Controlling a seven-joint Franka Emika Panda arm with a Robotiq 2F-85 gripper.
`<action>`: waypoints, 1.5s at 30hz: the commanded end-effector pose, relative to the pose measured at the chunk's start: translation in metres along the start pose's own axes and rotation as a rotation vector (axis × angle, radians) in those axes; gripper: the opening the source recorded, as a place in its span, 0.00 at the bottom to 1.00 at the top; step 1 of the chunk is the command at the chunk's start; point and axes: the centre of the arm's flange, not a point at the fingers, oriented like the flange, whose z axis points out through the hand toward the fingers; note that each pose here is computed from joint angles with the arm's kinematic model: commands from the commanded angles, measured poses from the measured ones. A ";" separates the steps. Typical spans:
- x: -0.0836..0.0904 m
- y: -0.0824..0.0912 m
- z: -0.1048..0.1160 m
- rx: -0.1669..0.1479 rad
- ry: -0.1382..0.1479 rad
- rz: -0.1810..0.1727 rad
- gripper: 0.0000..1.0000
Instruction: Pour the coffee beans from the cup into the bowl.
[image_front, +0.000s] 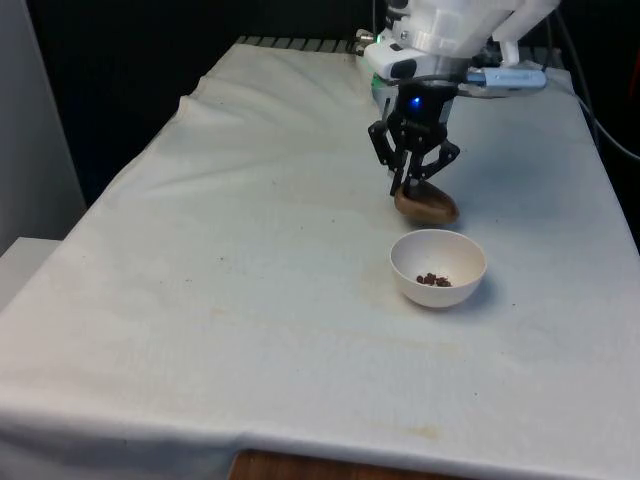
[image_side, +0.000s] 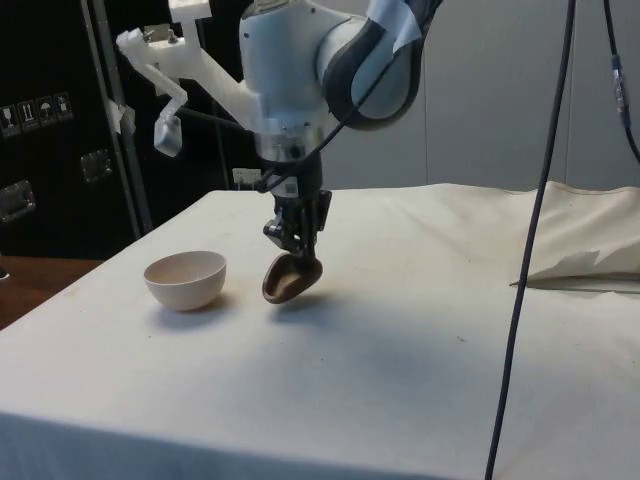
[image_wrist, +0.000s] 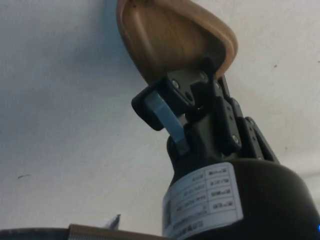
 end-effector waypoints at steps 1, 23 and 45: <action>-0.002 0.001 0.002 0.004 -0.003 0.001 0.00; -0.014 0.016 0.019 0.073 -0.024 0.006 0.30; -0.010 0.020 -0.015 0.062 -0.003 0.008 1.00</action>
